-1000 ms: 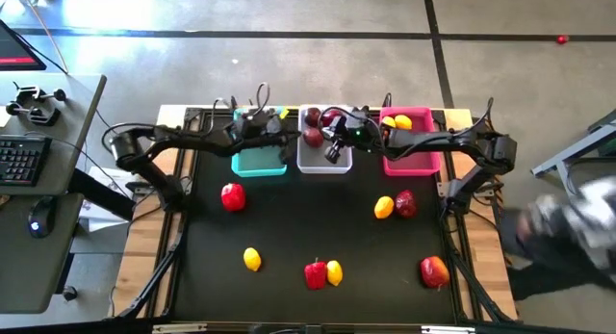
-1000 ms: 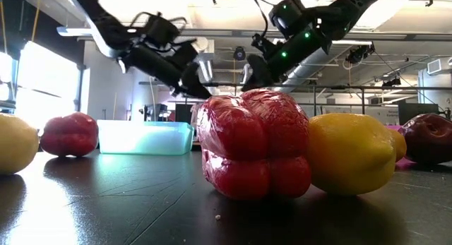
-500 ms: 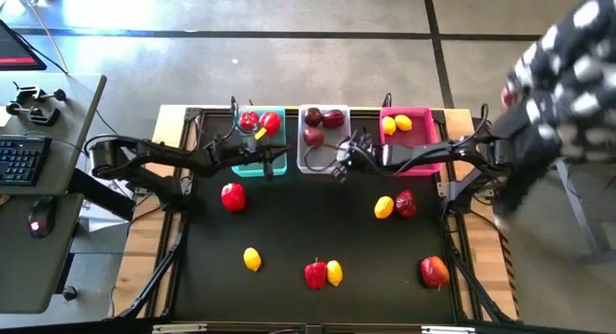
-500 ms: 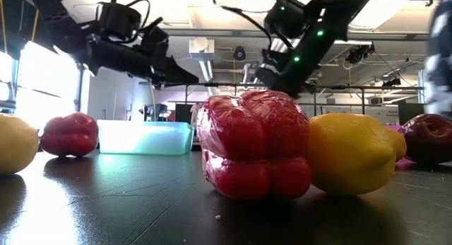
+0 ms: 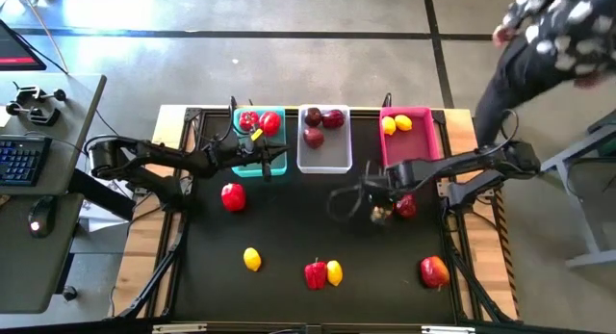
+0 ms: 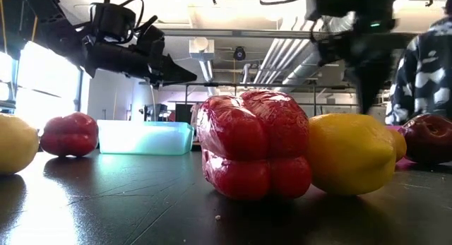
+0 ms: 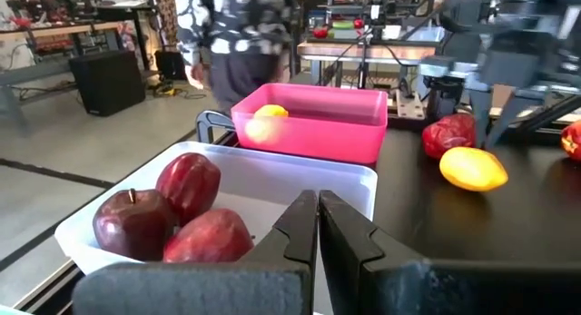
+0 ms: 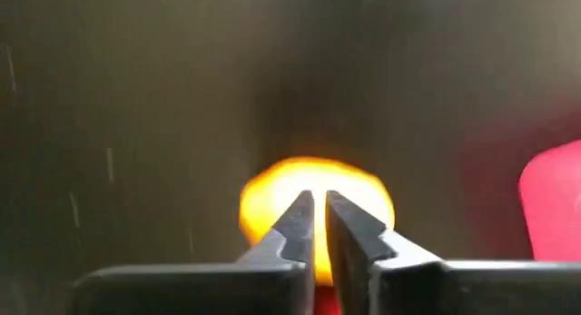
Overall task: Sort produce into baskets
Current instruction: Put the lemon into the pink bin
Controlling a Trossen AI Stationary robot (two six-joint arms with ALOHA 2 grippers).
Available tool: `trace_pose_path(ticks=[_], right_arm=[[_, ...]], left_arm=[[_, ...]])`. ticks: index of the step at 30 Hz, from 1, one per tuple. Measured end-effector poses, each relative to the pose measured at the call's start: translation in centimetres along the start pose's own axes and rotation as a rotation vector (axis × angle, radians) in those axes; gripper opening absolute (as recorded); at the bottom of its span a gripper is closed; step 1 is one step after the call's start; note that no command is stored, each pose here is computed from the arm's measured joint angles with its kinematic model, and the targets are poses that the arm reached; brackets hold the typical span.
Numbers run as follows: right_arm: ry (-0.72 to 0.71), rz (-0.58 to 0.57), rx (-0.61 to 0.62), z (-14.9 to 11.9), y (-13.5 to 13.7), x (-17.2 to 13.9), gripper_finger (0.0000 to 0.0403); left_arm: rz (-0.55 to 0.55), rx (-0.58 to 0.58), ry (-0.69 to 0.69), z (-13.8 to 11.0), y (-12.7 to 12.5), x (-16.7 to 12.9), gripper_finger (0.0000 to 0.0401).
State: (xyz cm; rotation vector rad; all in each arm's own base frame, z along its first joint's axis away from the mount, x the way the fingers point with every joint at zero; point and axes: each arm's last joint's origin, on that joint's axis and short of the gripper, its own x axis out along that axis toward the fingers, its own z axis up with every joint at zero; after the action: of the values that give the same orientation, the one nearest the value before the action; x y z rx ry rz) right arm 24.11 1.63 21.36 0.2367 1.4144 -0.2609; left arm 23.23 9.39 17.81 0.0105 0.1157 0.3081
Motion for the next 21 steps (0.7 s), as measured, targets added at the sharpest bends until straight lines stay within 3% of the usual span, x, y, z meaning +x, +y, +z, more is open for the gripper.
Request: trace_pose_path(ticks=[4, 8, 13, 16, 21], right_arm=[[0.067, -0.014, -0.215, -1.1, 1.4, 0.2, 0.0087], [0.070, -0.019, -0.328, -1.4, 2.3, 0.4, 0.0176], [0.054, -0.143, -0.500, -1.6, 2.8, 0.8, 0.0272], [0.078, -0.195, -0.628, -1.6, 3.1, 1.4, 0.0302], [0.153, -0.199, -0.819, -1.5, 3.9, 2.9, 0.0309]], left_arm=[[0.000, 0.000, 0.001, 0.0, 0.0, 0.0, 0.0001], [0.007, -0.002, 0.002, 0.0, 0.0, 0.0, 0.0001], [0.008, -0.019, 0.005, 0.0, 0.0, 0.0, 0.0001], [0.010, -0.028, 0.008, -0.1, 0.0, 0.0, 0.0000], [0.013, -0.045, 0.011, -0.1, 0.1, 0.0, 0.0000]])
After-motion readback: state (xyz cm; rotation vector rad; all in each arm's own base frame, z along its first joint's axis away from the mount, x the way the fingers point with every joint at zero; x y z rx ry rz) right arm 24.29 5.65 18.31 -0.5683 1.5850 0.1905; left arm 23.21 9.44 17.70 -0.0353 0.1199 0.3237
